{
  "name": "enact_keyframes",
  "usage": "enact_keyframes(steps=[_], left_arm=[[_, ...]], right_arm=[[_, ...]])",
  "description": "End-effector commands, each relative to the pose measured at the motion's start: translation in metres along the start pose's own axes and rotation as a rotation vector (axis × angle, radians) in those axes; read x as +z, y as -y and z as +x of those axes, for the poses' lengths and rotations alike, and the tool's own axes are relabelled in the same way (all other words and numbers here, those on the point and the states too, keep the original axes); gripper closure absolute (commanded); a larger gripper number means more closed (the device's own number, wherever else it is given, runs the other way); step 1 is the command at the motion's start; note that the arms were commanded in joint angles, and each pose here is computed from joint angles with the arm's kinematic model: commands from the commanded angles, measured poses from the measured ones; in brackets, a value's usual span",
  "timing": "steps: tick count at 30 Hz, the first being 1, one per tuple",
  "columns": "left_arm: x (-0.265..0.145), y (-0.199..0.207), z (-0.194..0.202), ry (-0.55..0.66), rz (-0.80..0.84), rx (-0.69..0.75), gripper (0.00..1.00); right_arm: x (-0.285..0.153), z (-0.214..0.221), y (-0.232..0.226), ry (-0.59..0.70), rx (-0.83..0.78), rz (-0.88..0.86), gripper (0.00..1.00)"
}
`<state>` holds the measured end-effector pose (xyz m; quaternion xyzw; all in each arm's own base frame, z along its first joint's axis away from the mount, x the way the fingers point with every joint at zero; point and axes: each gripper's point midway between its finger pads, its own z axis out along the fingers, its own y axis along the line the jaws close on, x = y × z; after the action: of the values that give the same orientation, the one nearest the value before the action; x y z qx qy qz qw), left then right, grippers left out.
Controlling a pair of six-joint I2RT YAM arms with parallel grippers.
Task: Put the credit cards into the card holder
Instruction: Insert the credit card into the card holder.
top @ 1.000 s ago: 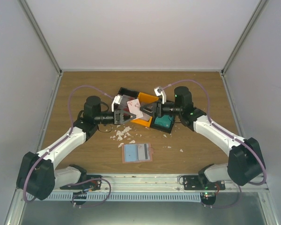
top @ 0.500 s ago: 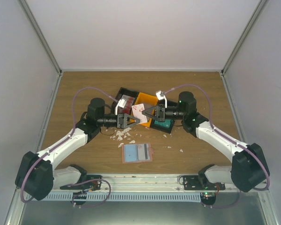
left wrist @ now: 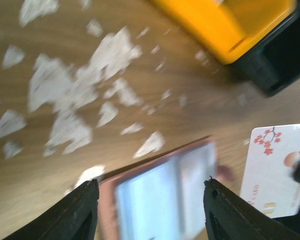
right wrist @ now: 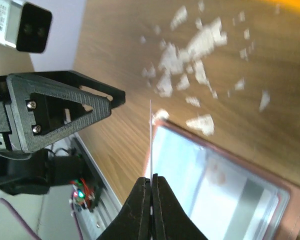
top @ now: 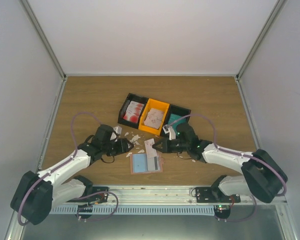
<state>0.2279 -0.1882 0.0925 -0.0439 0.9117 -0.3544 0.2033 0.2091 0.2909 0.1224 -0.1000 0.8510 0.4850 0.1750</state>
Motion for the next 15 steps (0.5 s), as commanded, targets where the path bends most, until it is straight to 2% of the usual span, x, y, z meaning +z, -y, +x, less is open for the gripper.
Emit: enact_keyframes(steps=[1,5,12,15], left_arm=[[0.009,-0.026,0.021,-0.023,-0.083,-0.041,0.43],[0.015,-0.034,0.041,-0.055,-0.1,-0.064,0.54],[0.024,-0.044,0.072,-0.115,-0.116,-0.095,0.61],[0.026,-0.045,0.08,-0.133,-0.114,-0.102,0.68]], right_arm=[[0.021,0.022,0.018,-0.006,0.08,0.069,1.0],[0.028,0.037,0.031,-0.011,0.102,0.113,1.0],[0.035,0.056,0.045,-0.026,0.132,0.137,1.0],[0.038,0.064,0.043,-0.046,0.128,0.109,1.0]])
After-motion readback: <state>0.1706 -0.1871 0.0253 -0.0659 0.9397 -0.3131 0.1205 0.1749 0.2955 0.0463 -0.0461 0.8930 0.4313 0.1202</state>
